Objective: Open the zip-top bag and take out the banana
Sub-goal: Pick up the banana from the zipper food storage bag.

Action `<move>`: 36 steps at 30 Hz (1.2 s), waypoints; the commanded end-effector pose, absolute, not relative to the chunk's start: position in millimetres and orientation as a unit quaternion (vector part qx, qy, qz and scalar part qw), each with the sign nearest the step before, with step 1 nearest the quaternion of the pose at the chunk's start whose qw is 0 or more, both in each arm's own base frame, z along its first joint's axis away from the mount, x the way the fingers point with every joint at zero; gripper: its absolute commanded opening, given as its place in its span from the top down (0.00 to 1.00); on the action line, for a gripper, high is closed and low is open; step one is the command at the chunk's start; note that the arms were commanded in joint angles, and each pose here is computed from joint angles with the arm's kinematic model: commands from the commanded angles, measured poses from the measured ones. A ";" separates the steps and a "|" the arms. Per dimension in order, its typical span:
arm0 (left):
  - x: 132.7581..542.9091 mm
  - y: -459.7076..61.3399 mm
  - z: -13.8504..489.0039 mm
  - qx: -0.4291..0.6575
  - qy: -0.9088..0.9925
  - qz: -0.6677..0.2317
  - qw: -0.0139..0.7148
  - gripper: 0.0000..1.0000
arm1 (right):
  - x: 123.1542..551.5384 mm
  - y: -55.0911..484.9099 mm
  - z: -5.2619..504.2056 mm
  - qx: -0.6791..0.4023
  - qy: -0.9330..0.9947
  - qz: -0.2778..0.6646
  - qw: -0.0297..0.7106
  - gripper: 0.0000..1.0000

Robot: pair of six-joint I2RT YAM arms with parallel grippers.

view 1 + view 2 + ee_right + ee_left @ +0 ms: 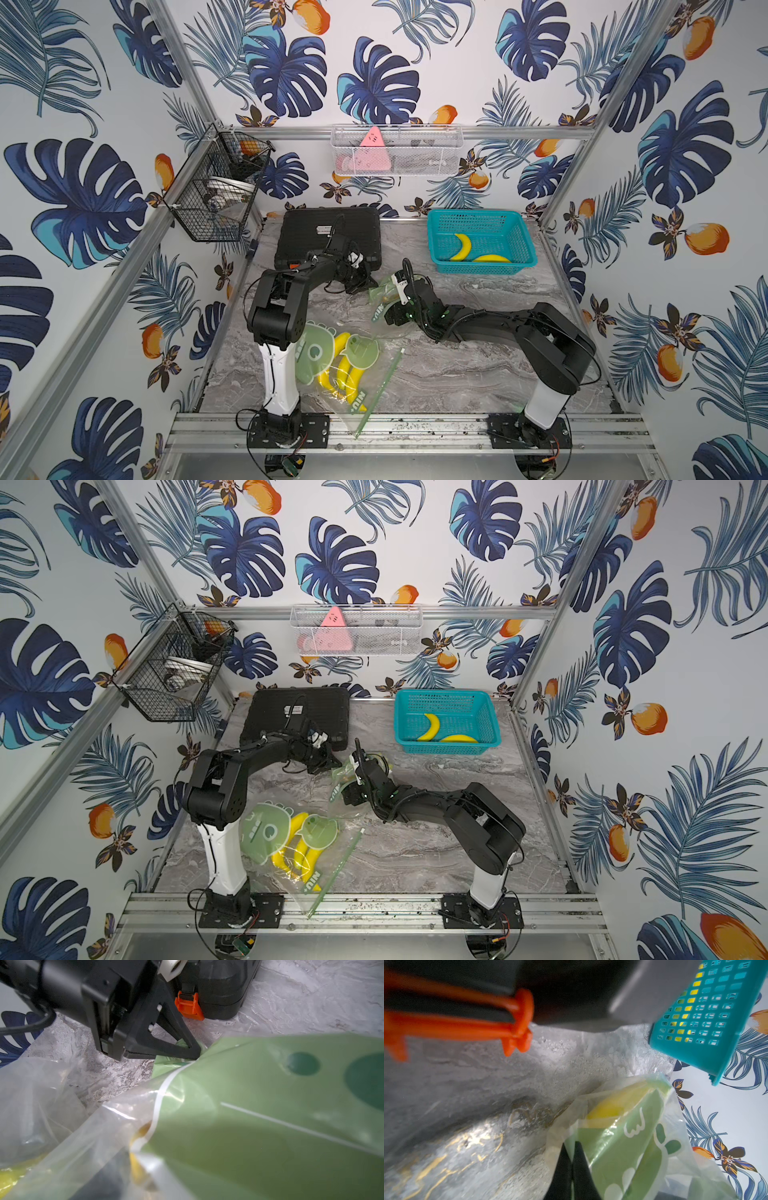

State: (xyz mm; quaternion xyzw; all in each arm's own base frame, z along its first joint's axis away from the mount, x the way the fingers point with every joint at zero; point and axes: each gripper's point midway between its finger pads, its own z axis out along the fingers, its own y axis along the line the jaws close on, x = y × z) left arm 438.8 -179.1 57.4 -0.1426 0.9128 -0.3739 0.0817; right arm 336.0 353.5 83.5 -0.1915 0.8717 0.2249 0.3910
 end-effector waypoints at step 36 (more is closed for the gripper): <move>505.0 -163.1 92.5 -0.184 0.917 -0.318 0.154 1.00 | 312.8 173.8 407.0 -0.113 0.745 0.279 0.595 0.81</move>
